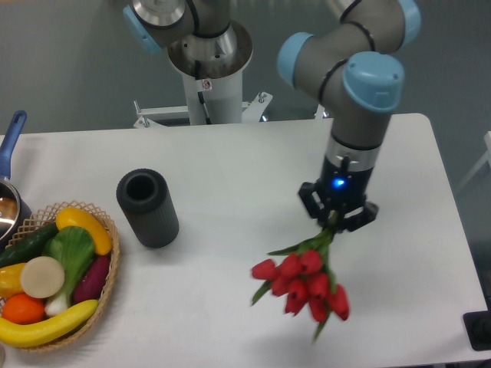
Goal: Insert the flowers into the vase
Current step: 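Carry the red tulip bunch toward the black vase with the gripper, then lower the tulip stems into the black vase opening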
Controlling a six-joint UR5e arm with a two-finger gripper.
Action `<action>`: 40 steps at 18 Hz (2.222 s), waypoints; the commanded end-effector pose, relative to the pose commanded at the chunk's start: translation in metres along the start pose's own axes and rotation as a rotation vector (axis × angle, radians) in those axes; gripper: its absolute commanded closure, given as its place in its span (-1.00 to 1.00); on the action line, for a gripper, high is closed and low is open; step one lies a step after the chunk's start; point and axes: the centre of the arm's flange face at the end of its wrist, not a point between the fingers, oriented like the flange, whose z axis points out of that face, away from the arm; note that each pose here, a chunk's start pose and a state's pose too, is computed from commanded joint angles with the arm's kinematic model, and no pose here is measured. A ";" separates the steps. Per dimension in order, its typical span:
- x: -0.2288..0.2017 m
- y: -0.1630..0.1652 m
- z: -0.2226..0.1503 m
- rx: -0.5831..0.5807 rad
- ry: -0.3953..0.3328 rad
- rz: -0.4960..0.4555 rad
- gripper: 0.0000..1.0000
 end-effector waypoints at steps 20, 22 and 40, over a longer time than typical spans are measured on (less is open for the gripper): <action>0.134 -0.048 -0.046 0.635 0.389 0.129 1.00; 0.147 -0.043 -0.059 0.670 0.408 0.137 1.00; 0.195 0.008 -0.039 0.670 0.439 0.147 0.92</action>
